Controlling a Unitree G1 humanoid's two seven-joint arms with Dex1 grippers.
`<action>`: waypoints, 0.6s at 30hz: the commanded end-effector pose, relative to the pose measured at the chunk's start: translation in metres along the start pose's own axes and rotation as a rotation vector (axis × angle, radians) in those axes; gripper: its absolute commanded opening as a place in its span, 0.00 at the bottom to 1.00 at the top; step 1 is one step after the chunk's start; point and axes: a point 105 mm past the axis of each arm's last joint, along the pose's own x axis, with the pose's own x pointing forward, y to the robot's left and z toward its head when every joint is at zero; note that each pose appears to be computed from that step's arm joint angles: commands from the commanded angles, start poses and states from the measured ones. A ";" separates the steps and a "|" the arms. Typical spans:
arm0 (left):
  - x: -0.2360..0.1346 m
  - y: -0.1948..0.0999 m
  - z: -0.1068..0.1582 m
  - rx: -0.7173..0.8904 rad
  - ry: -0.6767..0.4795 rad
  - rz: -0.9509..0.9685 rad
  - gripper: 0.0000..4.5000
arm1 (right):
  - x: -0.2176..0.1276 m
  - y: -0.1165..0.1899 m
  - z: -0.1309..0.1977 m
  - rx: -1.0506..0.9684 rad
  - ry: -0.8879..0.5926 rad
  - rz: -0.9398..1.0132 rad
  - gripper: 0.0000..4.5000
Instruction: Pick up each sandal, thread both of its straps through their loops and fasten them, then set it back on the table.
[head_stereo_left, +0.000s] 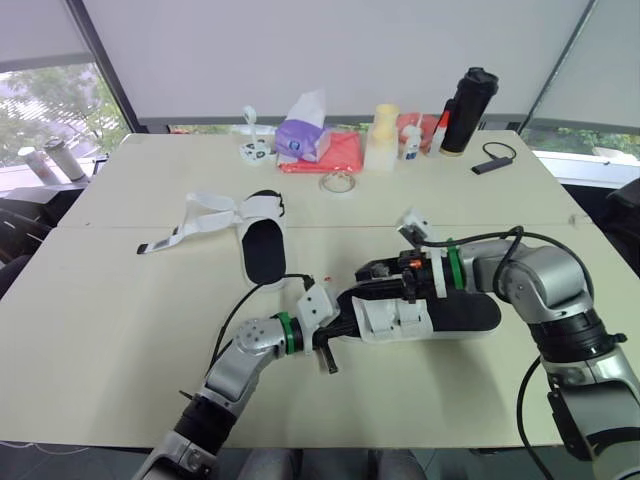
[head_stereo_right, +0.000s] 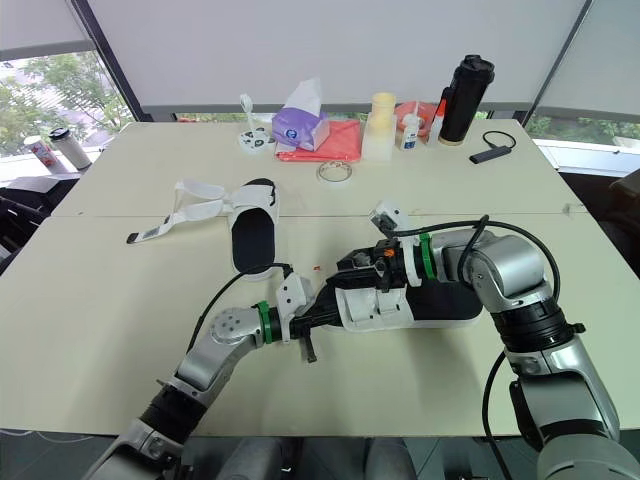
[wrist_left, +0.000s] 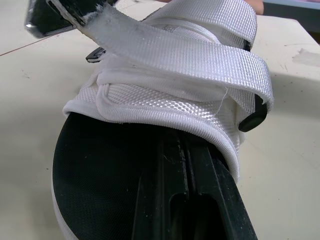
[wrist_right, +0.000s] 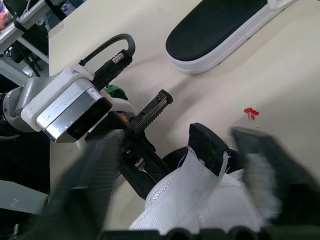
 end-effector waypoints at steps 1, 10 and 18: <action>-0.012 -0.004 -0.032 -0.052 0.120 0.005 0.00 | -0.001 0.009 0.012 -0.039 -0.028 0.028 0.39; -0.013 -0.013 -0.032 -0.069 0.127 -0.069 0.00 | -0.009 0.020 0.018 -0.066 -0.031 0.038 0.01; -0.013 -0.016 -0.034 -0.080 0.145 -0.102 0.00 | -0.026 0.038 0.042 -0.116 -0.109 0.059 0.01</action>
